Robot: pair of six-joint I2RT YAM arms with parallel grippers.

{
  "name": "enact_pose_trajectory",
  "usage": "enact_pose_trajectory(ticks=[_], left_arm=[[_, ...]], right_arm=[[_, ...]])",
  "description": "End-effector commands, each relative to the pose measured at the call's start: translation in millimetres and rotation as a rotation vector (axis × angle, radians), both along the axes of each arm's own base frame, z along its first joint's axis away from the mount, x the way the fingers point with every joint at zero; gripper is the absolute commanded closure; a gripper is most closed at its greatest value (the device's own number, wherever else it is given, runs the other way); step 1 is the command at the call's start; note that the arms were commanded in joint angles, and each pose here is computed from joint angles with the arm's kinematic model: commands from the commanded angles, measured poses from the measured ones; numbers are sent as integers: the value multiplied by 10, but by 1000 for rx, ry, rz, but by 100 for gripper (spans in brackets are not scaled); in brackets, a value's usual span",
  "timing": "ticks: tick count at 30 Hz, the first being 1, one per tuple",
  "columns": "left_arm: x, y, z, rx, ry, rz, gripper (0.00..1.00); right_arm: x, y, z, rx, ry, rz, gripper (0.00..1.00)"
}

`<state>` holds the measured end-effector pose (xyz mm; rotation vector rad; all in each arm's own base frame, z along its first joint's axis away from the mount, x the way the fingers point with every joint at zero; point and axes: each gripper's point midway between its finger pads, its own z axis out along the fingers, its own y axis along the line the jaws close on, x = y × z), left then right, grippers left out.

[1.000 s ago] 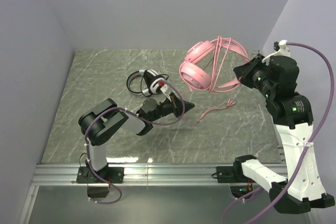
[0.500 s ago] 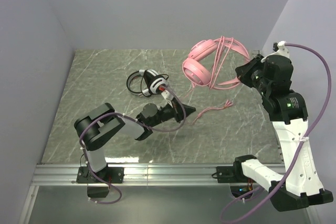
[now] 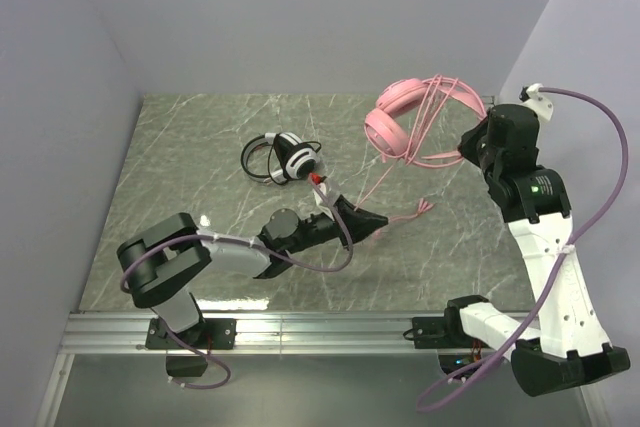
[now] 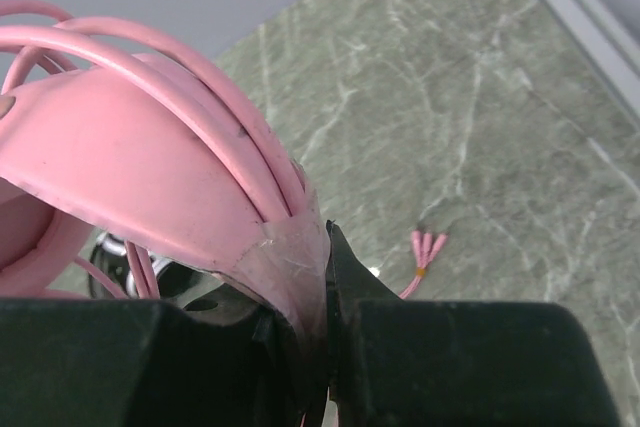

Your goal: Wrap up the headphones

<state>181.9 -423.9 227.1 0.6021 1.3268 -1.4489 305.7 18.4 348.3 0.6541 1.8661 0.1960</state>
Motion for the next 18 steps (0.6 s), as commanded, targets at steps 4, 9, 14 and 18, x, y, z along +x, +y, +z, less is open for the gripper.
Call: enact_pose_trajectory(ticks=[4, 9, 14, 18], left_arm=[[-417, -169, 641, -55, -165, -94, 99], [-563, -271, 751, 23, -159, -154, 99], [-621, -393, 446, 324, -116, -188, 98], [-623, -398, 428, 458, -110, -140, 97]], right_arm=[[201, -300, 280, 4, -160, -196, 100], [226, -408, 59, -47, -119, -249, 100], [220, -522, -120, -100, -70, -303, 100], [209, -568, -249, -126, -39, -326, 100]])
